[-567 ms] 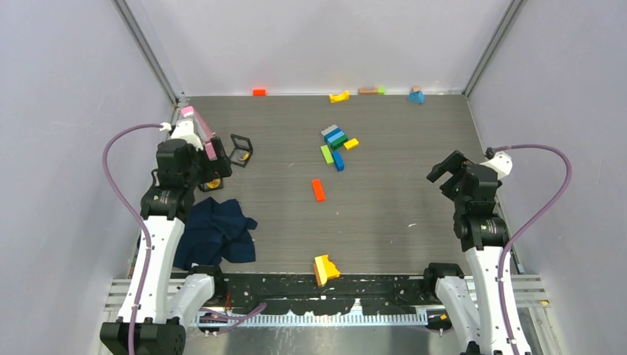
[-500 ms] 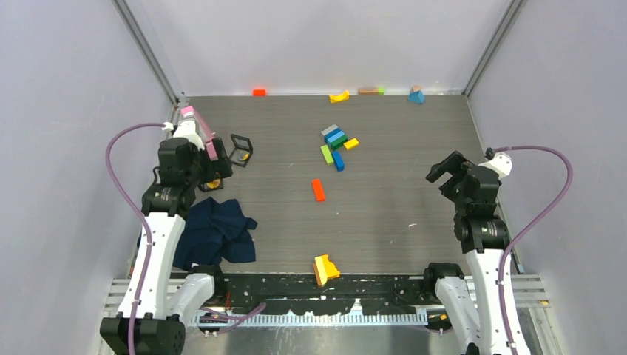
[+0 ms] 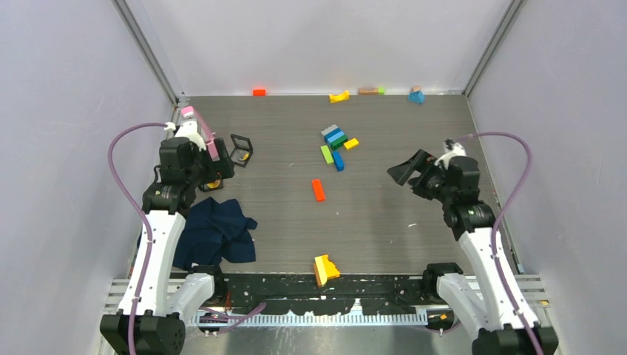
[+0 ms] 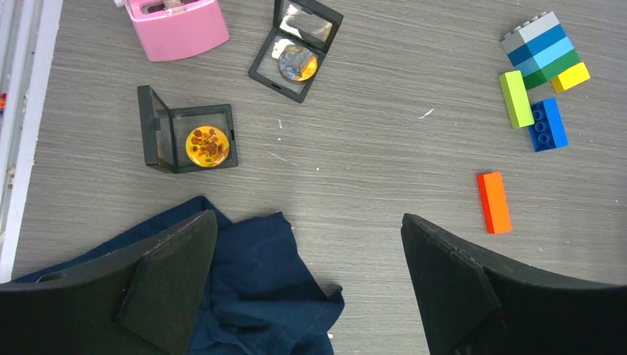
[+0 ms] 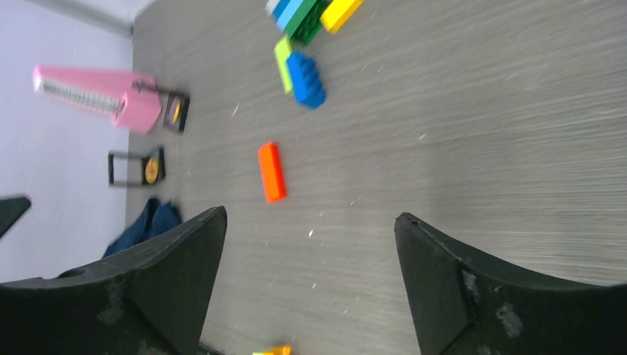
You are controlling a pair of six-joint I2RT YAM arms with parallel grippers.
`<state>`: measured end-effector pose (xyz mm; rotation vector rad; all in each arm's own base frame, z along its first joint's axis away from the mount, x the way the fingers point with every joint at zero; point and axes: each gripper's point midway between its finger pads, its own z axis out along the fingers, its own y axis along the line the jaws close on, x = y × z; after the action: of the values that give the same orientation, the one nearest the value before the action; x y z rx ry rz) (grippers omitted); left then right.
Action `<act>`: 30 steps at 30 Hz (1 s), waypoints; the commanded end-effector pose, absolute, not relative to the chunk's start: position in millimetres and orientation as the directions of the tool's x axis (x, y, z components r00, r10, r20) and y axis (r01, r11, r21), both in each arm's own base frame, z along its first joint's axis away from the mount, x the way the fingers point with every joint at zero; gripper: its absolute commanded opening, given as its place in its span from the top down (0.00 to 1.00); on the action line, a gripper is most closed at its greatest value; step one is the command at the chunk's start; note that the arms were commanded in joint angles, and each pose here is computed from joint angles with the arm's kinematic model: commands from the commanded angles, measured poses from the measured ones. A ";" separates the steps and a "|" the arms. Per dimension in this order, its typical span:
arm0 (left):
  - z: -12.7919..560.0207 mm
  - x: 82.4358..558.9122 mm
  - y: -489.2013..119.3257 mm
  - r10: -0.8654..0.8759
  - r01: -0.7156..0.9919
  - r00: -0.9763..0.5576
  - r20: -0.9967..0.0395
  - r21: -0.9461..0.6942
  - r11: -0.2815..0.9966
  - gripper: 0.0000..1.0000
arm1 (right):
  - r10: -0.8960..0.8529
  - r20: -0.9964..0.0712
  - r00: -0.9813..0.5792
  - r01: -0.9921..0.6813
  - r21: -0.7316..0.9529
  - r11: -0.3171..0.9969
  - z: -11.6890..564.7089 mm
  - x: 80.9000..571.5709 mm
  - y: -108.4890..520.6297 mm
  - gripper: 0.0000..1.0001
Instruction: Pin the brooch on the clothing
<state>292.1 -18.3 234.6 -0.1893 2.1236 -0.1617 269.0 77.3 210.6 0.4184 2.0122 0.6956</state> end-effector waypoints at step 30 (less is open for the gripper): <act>254.6 289.9 -33.8 -0.176 0.042 -0.466 -0.867 -0.220 0.975 0.00 | -0.008 -0.655 -0.755 -0.494 0.562 0.663 105.7 226.2 518.2 0.39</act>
<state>287.3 -28.4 239.8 -0.1460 2.1038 -0.2229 201.6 507.1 112.0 -0.3868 2.2837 1.2070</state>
